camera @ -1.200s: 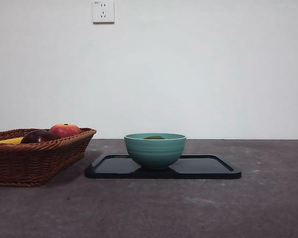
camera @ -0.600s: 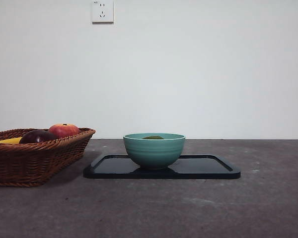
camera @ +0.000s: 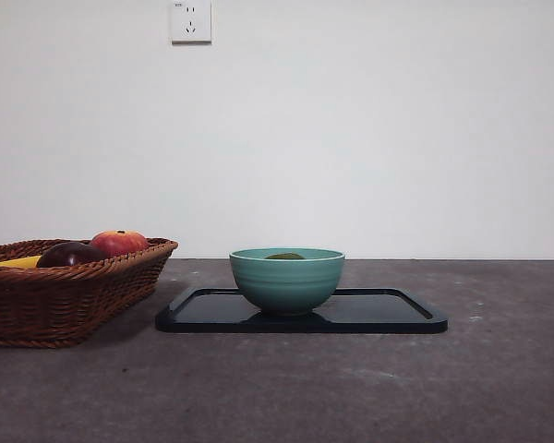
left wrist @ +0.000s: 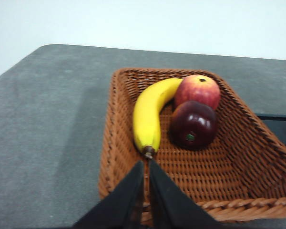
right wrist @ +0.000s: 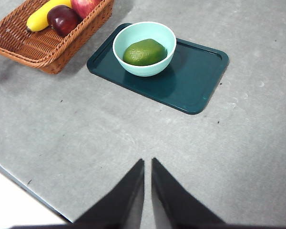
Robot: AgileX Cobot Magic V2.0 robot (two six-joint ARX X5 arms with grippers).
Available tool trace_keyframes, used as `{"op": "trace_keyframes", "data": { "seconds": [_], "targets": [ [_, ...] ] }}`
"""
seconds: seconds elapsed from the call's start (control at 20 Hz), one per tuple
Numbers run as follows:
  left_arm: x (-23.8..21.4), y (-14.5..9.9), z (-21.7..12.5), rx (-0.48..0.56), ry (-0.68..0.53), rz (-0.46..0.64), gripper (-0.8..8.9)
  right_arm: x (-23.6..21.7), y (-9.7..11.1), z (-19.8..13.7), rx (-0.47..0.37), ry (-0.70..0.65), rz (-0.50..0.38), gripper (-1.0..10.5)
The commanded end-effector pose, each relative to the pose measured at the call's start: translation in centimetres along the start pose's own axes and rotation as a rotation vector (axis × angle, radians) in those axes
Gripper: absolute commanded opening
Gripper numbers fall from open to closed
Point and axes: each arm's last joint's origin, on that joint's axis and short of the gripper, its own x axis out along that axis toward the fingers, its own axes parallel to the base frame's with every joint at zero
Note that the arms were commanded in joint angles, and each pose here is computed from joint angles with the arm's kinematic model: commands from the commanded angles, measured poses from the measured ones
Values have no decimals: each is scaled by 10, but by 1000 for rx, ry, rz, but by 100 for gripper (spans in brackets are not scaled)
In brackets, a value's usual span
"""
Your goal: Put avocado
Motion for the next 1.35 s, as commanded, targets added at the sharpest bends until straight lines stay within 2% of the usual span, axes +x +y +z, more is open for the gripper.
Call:
{"op": "trace_keyframes", "data": {
  "seconds": [0.05,0.45,1.2,1.35],
  "targets": [
    [2,-1,-8,34,29,-23,19,-1,1,2,6,-13,11,20],
    [2,-1,-8,99,29,-21,19,-1,1,2,6,-13,11,20],
    [2,-1,-7,86,23,-21,19,-1,1,2,6,-13,11,20],
    [2,-1,-7,86,23,-21,19,-4,-3,2,31,-29,-14,20]
  ]
}}
